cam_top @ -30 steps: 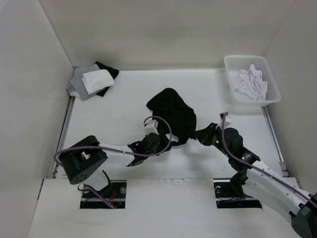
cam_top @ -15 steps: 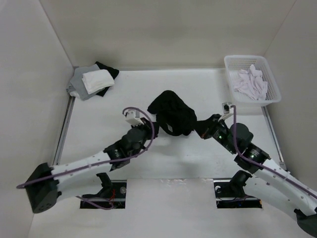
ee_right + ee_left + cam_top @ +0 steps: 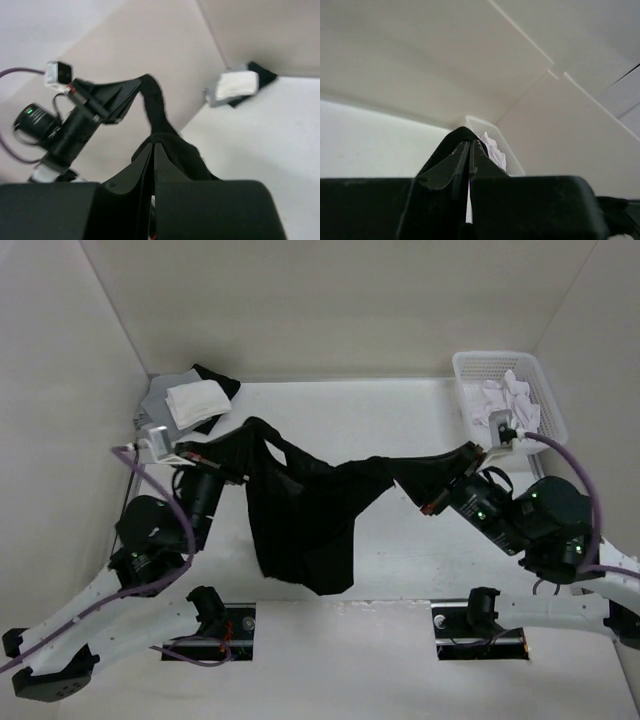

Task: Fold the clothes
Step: Flatten the tank top out

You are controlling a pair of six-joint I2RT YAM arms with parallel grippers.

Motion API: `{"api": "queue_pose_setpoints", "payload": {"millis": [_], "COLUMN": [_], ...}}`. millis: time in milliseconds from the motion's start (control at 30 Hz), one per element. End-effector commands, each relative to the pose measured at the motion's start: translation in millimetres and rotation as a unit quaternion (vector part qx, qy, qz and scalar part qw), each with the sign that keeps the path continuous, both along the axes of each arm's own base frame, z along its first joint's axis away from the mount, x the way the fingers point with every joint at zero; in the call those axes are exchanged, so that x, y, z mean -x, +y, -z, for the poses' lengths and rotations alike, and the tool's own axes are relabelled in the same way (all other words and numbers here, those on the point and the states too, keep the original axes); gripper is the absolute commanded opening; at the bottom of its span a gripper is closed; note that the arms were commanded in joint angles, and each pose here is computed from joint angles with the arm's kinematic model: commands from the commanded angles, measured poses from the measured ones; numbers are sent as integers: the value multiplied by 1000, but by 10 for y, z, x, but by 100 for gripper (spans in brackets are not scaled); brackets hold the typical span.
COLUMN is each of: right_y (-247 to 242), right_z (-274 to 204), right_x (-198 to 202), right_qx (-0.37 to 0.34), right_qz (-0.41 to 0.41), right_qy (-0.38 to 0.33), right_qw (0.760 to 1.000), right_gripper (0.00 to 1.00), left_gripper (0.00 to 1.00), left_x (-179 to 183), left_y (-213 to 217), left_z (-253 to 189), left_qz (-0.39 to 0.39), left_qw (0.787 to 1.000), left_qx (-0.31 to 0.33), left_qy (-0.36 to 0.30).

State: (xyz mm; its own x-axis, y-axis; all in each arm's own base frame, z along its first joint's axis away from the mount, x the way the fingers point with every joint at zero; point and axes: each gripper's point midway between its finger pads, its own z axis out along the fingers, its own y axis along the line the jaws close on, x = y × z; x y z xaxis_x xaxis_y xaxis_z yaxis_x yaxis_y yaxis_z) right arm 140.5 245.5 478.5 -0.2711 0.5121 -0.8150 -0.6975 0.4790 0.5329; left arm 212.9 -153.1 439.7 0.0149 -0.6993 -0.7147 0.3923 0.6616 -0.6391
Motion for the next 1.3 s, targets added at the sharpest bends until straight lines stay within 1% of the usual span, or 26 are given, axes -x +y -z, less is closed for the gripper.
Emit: {"api": "queue_pose_setpoints", "payload": {"millis": [0, 67, 167, 300, 333, 400, 467, 500, 567, 600, 667, 700, 767, 800, 833, 867, 900, 967, 1033, 1067, 1100, 1133, 1167, 1200, 1233, 1267], "right_y": [-339, -403, -358, -343, -406, -397, -246, -209, -129, -124, -134, -140, -175, -187, -198, -215, -226, -233, -264, -225, -101, -54, 61, 127, 156, 164], "right_z": [-796, -1102, -1171, -933, -899, -855, -635, -543, -216, -38, 184, 328, 448, 577, 633, 683, 703, 719, 829, 955, 1227, 1360, 1684, 1980, 2178, 2486], "right_x": [161, 284, 345, 100, -72, -281, -761, -949, -1609, -1997, -2545, -2953, -3375, -3707, -3841, -3956, -4049, -4010, -3862, -3748, -3506, -3395, -3121, -2832, -2617, -2294], "right_qx": [-26, -46, -51, -29, -29, -17, 11, 19, 41, 50, 60, 67, 73, 78, 81, 83, 83, 81, 82, 87, 97, 101, 113, 121, 127, 141], "right_qz": [43, 31, 26, 82, 115, 144, 165, 169, 177, 184, 195, 201, 214, 221, 224, 228, 235, 236, 235, 228, 211, 204, 184, 168, 159, 152], "right_qy": [-63, -77, -83, -72, -75, -81, -66, -57, -22, 3, 36, 60, 82, 107, 120, 131, 132, 130, 129, 135, 148, 152, 169, 187, 198, 212], "right_qw": [997, 995, 995, 994, 990, 986, 984, 984, 983, 982, 978, 975, 971, 966, 964, 961, 959, 960, 960, 960, 962, 962, 962, 960, 959, 955], "right_gripper": [4, 4, 5, 6, 5, 5, 5, 5, 5, 5, 4, 4, 4, 9, 13, 20, 35, 42, 43, 39, 29, 23, 8, 2, 2, 3], "left_gripper": [0, 0, 0, 0, 0, 0, 1, 1, 1, 2, 2, 2, 3, 6, 11, 16, 28, 34, 35, 34, 32, 30, 27, 23, 22, 21], "left_x": [440, 558, 623, 379, 125, -64, -632, -822, -1490, -1824, -2321, -2794, -3114, -3261, -3391, -3433, -3419, -3291, -3020, -2821, -2656, -2487, -2267, -1950, -1794, -1512], "left_y": [598, 721, 860, 761, 667, 619, 441, 412, 339, 357, 486, 605, 670, 685, 651, 636, 646, 686, 695, 647, 622, 585, 548, 518, 512, 512], "left_z": [-1258, -1531, -1690, -1497, -1404, -1329, -1019, -895, -403, -151, 209, 530, 737, 814, 881, 912, 910, 939, 1127, 1346, 1529, 1734, 1975, 2288, 2410, 2650], "left_qz": [-13, -6, -17, -67, -115, -143, -179, -185, -184, -183, -193, -200, -200, -197, -186, -178, -175, -183, -185, -181, -181, -179, -179, -180, -180, -178], "left_qw": [991, 986, 982, 985, 983, 980, 976, 976, 979, 980, 977, 972, 969, 968, 968, 967, 968, 967, 965, 963, 961, 959, 955, 949, 946, 940], "left_qx": [57, 82, 97, 59, 22, 1, -45, -53, -80, -82, -84, -84, -84, -88, -97, -102, -103, -95, -92, -95, -95, -97, -98, -109, -117, -141], "left_qy": [-121, -142, -162, -147, -145, -141, -114, -100, -43, -10, 41, 86, 116, 129, 141, 148, 149, 149, 161, 175, 186, 198, 213, 235, 241, 256]}}
